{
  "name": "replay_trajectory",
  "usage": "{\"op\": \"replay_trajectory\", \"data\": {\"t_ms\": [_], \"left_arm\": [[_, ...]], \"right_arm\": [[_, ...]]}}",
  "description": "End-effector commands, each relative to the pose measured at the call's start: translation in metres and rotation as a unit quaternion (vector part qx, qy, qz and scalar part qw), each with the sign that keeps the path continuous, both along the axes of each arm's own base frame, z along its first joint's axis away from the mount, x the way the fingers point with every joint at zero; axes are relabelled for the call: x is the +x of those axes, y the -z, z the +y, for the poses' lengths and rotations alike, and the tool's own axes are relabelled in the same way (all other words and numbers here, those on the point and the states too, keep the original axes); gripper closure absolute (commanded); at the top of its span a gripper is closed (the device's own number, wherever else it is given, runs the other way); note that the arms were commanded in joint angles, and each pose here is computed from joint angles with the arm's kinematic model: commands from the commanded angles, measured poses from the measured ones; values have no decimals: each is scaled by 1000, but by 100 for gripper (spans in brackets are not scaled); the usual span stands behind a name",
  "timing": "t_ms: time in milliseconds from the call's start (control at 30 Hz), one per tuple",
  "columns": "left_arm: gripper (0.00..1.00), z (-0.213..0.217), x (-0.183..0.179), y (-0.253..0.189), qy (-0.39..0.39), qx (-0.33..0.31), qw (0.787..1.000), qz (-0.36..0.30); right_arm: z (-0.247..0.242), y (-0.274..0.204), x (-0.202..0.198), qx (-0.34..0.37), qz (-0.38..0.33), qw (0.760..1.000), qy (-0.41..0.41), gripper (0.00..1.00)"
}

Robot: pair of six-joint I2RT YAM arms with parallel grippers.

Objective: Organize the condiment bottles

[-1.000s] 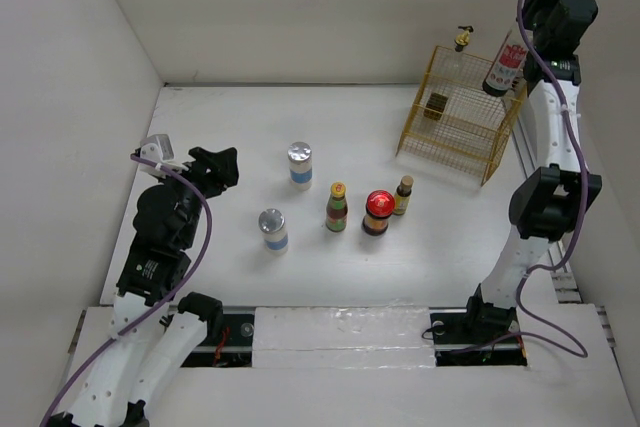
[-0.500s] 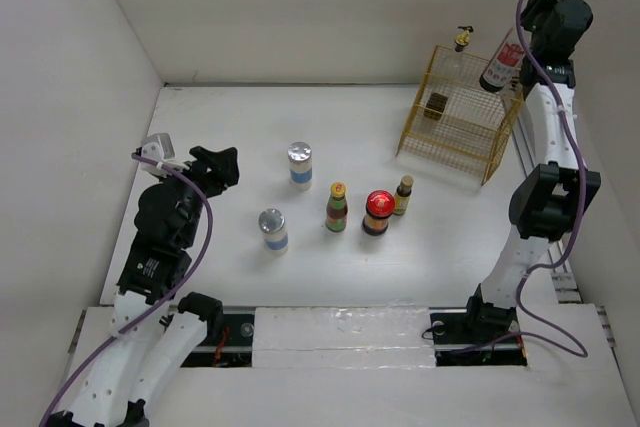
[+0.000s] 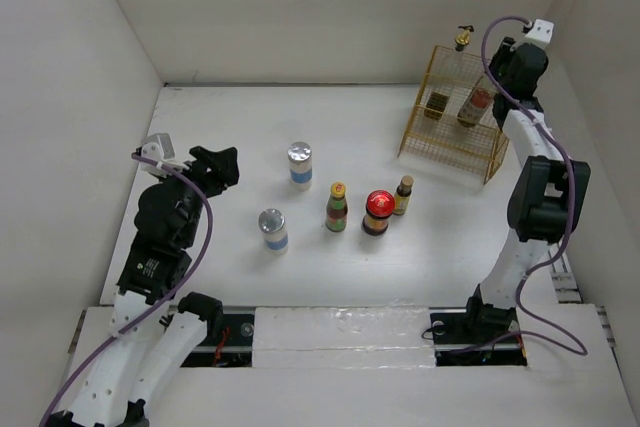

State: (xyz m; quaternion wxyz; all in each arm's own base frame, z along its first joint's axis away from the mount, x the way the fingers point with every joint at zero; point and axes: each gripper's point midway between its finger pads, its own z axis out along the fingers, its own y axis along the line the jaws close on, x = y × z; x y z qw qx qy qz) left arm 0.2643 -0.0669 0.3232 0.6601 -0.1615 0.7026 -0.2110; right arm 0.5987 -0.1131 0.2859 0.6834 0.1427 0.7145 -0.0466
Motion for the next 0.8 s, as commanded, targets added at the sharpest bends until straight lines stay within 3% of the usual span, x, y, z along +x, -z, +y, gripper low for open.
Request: {"op": "replay_trajectory", "data": {"t_ms": [0,200,400,567,767], "left_arm": [[32,1,-3,-19,2,-5,999,-34],[32,3,-8,-24,2,-8,999,-44],[32,2,-10,-27,6,-10,999,-49],[32,2,-10,-27,6,-10,999,-49],[32,0,-10,-29,11,-11,998,-53]], "right_arm": [[16,-106,-14,-15,-147,989,-15,80],[31,-70,-9,-28,-103,994,-17,78],[35,-58,-9,-35,-83,996,-22,51],[35,-77,-11,-41,-87,995,-22,28],[53,-120,-38,-37,-107,993,-39,15]]}}
